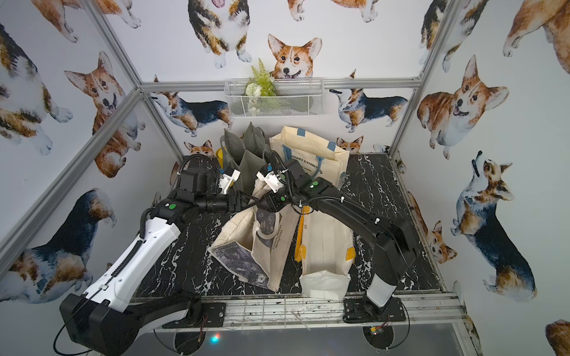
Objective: Put away the canvas bag
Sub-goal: Press the canvas bag at the center of the board.
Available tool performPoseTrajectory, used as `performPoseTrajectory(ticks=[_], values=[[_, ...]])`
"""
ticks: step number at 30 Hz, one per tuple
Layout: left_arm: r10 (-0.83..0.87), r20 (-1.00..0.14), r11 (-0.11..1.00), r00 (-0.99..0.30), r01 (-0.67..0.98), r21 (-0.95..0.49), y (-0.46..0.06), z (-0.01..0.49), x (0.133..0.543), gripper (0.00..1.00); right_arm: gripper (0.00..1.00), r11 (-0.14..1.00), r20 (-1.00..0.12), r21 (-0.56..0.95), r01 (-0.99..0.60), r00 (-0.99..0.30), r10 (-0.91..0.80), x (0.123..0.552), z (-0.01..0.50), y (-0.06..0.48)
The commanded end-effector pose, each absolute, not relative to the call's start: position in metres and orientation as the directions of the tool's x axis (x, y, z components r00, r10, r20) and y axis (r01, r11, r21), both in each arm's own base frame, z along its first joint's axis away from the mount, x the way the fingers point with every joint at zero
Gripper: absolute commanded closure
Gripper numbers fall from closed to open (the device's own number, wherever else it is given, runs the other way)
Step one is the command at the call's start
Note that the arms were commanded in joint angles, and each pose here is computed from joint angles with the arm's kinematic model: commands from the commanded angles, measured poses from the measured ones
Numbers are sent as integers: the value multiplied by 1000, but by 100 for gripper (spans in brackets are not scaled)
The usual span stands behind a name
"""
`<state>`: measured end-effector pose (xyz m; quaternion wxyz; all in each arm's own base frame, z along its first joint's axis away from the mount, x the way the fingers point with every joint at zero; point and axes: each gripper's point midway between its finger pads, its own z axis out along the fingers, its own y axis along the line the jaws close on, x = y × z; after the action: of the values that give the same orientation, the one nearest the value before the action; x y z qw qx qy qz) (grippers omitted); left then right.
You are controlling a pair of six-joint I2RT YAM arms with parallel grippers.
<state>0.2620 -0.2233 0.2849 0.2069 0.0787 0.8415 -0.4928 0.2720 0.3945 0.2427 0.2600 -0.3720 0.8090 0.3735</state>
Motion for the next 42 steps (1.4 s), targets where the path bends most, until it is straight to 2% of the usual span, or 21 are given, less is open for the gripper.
performPoseTrajectory(ticks=[1, 4, 9, 18, 23, 26, 31, 37, 42], values=[[-60, -449, 489, -892, 366, -792, -229, 291, 264, 44, 54, 449, -726, 403, -797, -577, -374, 276, 247, 400], [-38, -453, 552, -891, 359, -752, -224, 283, 265, 46, 54, 470, -736, 388, -793, -573, -360, 277, 250, 395], [-30, -452, 667, -891, 319, -674, -209, 270, 271, 57, 54, 476, -741, 370, -798, -562, -368, 274, 249, 389], [-13, -452, 681, -892, 323, -657, -215, 265, 277, 58, 54, 440, -730, 413, -797, -579, -364, 267, 247, 393], [-7, -449, 689, -893, 321, -650, -218, 262, 282, 63, 54, 454, -742, 381, -805, -559, -370, 269, 248, 389], [2, -453, 696, -892, 326, -640, -219, 262, 284, 72, 54, 450, -746, 365, -815, -545, -382, 269, 249, 388], [50, -460, 717, -887, 353, -601, -220, 264, 285, 99, 54, 468, -743, 343, -814, -540, -395, 274, 249, 374], [86, -492, 707, -866, 401, -583, -222, 273, 282, 100, 50, 492, -737, 338, -802, -551, -392, 290, 256, 337], [198, -566, 675, -800, 530, -513, -224, 290, 267, 100, 44, 446, -795, 284, -849, -468, -385, 300, 276, 302]])
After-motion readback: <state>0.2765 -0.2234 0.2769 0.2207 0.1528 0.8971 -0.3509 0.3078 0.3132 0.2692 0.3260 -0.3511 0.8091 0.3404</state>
